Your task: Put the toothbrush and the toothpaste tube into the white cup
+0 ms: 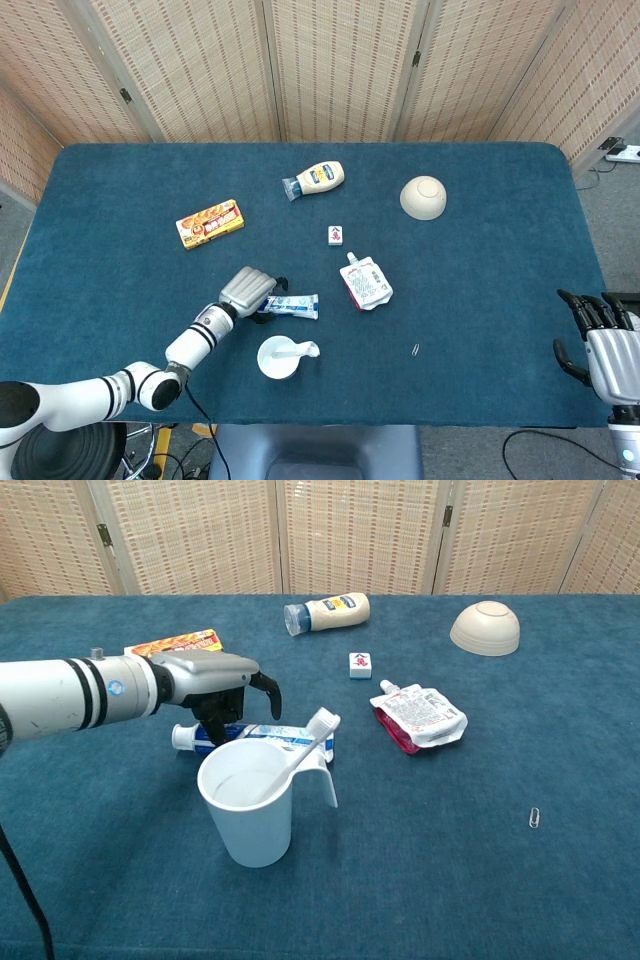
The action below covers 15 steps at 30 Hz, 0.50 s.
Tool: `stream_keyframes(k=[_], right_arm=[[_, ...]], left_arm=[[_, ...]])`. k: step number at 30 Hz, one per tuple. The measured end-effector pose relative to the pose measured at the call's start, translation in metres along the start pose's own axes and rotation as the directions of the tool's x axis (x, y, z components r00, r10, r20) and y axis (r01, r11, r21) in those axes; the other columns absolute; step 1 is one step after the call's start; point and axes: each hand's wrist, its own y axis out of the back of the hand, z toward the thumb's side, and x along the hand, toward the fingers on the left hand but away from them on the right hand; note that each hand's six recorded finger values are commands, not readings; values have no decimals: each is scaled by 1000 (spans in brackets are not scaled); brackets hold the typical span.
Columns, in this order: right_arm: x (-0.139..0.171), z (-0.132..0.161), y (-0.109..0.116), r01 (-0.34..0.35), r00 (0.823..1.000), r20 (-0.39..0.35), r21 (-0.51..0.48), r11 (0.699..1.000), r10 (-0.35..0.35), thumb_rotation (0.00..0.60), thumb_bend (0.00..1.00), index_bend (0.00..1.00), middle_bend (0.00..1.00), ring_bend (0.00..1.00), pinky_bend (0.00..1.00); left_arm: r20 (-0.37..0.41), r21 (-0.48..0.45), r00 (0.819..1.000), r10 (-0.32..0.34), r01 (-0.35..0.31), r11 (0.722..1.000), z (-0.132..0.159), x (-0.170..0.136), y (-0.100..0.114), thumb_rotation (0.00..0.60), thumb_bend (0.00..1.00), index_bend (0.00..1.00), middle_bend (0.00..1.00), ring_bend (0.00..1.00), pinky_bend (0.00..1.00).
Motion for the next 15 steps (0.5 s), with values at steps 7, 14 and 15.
stream_keyframes(k=[7,14,15], right_arm=[[-1,-2,0,0,1000,2,-1,1000,0,600,336,141,248,197,136],[-2,-2,-2,-5,1000,1,-3,1000,5,600,336,141,248,197,136],[-2,-2,-2,-6,1000,-1,-4,1000,6,600,336,141,248,197,136]], left_arm=[[2,35,999,-33,32,999,15,4,-6,600,345,378,1000,929,916],[38,56,999,-31,29,998,29,-7,-7,600,345,386,1000,929,916],[39,63,999,-30,27,998,29,-7,-7,600,345,391,1000,929,916]])
